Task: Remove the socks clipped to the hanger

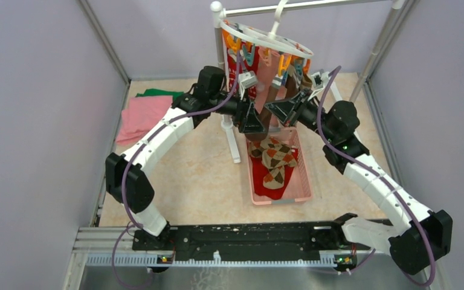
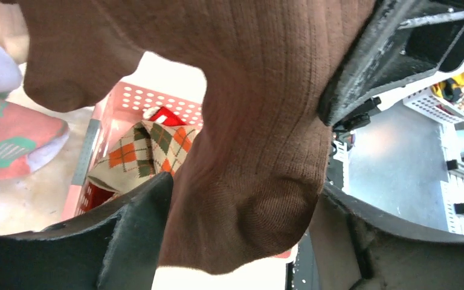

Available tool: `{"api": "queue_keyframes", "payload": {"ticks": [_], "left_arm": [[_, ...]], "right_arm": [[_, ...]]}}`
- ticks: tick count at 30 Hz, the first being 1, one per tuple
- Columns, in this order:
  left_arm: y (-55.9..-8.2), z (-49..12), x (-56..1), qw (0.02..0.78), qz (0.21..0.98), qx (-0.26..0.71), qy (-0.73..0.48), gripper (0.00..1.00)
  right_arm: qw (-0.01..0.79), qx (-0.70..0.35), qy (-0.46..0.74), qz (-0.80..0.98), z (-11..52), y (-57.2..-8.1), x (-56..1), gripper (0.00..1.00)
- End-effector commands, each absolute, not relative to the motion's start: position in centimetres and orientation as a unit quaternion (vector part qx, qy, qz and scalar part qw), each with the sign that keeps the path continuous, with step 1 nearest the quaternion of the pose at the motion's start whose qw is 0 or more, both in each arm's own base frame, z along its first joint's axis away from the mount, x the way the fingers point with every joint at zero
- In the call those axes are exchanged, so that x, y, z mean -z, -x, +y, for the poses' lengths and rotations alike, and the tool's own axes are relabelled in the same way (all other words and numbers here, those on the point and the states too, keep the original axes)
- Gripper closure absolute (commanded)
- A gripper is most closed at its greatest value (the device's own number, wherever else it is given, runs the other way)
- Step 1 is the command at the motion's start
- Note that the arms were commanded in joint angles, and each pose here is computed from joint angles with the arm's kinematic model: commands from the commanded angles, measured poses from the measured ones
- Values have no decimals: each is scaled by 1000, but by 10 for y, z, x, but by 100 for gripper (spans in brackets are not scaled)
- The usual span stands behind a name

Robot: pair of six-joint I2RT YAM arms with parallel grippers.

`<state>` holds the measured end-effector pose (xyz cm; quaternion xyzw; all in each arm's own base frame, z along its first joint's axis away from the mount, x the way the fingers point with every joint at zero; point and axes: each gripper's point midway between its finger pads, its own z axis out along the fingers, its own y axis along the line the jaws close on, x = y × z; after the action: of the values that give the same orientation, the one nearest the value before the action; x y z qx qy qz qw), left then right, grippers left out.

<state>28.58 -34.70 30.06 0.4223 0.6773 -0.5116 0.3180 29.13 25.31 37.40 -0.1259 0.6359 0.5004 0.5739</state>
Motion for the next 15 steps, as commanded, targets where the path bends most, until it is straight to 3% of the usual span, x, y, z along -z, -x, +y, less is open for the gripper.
{"api": "queue_keyframes", "payload": {"ticks": [1,5,7,12,15], "left_arm": [[-297,-345,-320,375,661,481,-438,27],[-304,-344,-320,389,665,466,-435,78],[-308,-344,-319,397,669,457,-431,97],[-316,-343,-319,407,678,445,-421,100],[-318,-343,-318,409,682,442,-416,100]], "right_arm": [[589,-527,138,598,260,-283,-410,100],[594,-518,118,604,257,-290,-412,98],[604,-501,103,611,252,-297,-415,81],[640,-433,50,633,231,-324,-427,58],[661,-384,29,644,218,-342,-437,52]]}}
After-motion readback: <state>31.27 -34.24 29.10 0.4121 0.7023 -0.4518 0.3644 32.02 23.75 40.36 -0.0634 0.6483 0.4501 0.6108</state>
